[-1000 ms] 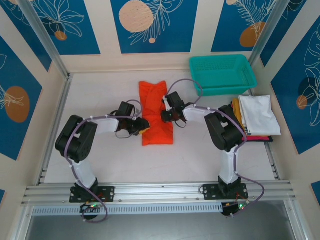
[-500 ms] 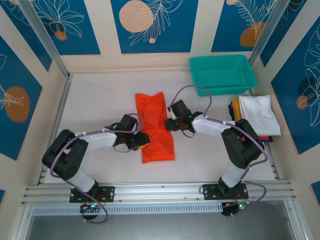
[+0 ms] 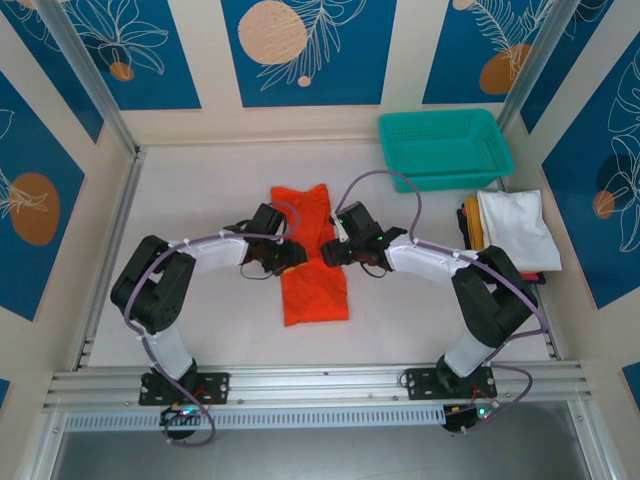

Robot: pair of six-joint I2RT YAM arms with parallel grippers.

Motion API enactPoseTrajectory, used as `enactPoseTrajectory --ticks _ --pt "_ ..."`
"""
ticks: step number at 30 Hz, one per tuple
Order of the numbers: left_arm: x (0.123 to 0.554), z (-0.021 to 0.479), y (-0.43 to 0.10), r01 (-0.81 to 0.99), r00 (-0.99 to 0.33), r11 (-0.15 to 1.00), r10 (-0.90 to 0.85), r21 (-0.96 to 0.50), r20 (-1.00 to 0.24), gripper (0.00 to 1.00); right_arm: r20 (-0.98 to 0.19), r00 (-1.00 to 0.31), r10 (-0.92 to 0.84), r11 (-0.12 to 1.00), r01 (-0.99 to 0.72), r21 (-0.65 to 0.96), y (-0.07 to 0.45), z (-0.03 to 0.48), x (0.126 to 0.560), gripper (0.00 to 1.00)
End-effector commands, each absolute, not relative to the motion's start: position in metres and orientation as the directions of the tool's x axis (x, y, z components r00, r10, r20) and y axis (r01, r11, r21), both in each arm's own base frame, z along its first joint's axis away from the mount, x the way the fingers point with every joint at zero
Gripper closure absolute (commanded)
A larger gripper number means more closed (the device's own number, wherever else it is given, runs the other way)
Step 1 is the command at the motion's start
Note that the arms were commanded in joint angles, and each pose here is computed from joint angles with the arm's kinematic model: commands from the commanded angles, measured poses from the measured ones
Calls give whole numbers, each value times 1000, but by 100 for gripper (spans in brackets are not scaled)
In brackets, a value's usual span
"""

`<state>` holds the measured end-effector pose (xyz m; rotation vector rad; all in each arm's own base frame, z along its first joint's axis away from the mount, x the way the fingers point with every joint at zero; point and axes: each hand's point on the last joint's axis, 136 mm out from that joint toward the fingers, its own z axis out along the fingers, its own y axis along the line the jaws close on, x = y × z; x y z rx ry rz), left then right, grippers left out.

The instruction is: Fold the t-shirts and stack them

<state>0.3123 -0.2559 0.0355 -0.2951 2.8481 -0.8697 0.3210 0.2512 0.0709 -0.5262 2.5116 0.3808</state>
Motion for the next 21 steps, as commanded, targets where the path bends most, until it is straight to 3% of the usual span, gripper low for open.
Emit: enactPoseTrajectory --ticks 1,5,10,13,17,21 --pt "306 27 -236 -158 -971 846 -228 -510 -77 60 -533 -772 -345 882 -461 98 248 50 317 38" --pt "302 22 -228 -172 -970 850 -234 -498 -65 60 -489 -792 -366 897 -440 42 245 33 321 39" --pt "304 23 -229 -173 -968 847 -239 -503 -70 60 -445 -851 -278 959 -274 -77 213 28 340 51" --pt "305 26 -230 -165 -968 846 -237 -506 -79 60 -452 -863 -227 974 -207 -95 194 36 343 53" --pt "309 37 -234 -146 -970 839 -227 -525 -93 59 -527 -796 -297 940 -342 -14 208 56 333 49" --pt "319 59 -238 -119 -964 821 -229 -559 -132 55 -635 -599 -488 765 -644 20 242 88 300 35"
